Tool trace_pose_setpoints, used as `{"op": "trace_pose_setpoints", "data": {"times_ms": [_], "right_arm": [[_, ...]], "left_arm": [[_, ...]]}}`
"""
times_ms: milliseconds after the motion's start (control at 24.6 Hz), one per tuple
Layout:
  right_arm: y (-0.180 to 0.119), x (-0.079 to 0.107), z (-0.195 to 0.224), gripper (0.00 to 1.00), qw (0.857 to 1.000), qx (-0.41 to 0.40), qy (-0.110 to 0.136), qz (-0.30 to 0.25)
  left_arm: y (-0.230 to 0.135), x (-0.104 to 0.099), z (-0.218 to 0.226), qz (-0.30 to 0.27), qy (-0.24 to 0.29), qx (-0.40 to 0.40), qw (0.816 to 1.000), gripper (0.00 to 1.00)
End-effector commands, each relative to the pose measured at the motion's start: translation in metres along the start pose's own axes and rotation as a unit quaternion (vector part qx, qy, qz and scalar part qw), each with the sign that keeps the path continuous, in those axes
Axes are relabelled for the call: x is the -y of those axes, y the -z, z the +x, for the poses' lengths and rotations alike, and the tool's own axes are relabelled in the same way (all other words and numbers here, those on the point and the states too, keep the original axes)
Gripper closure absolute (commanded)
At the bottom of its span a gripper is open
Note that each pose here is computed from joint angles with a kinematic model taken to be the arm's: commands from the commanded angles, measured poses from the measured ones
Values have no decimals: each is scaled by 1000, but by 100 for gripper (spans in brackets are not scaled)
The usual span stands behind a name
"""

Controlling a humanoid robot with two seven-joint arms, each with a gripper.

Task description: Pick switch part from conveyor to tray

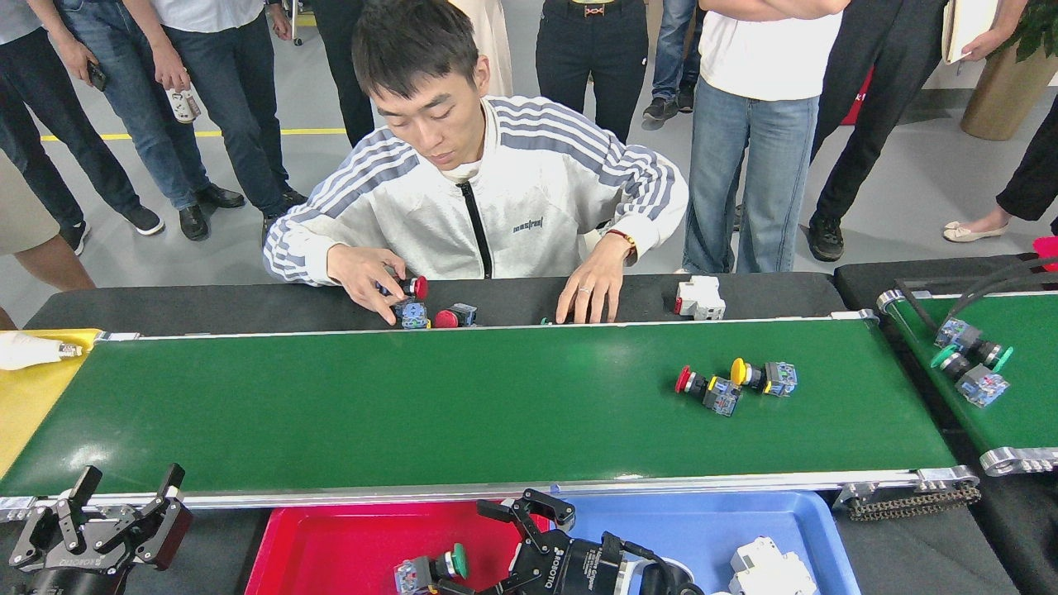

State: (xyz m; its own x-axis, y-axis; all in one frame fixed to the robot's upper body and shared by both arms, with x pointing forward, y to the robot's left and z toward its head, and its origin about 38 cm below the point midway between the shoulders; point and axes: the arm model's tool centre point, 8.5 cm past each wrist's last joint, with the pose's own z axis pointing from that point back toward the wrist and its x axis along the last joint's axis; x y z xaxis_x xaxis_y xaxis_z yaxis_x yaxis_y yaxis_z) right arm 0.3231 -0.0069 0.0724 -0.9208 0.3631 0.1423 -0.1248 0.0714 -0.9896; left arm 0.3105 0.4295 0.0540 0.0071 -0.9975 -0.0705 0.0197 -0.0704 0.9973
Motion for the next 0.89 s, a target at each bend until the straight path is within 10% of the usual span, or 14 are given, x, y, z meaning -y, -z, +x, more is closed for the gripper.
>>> {"op": "trace_pose_setpoints", "data": {"times_ms": [0, 203, 365, 690, 853], "right_arm": [[-25, 22, -31, 0, 991, -124, -4, -41], [-154, 4, -64, 0, 880, -468, 39, -79], [-206, -21, -62, 0, 844, -531, 44, -59], [-193, -7, -80, 0, 848, -526, 14, -55], [-136, 1, -106, 0, 881, -471, -8, -29]], "left_arm": [[1, -7, -6, 7, 8, 0, 1000, 0], [0, -6, -5, 7, 6, -1, 1000, 0], [1, -7, -5, 9, 6, -1, 1000, 0], [1, -7, -4, 10, 6, -1, 1000, 0], [2, -7, -4, 11, 6, -1, 1000, 0]]}}
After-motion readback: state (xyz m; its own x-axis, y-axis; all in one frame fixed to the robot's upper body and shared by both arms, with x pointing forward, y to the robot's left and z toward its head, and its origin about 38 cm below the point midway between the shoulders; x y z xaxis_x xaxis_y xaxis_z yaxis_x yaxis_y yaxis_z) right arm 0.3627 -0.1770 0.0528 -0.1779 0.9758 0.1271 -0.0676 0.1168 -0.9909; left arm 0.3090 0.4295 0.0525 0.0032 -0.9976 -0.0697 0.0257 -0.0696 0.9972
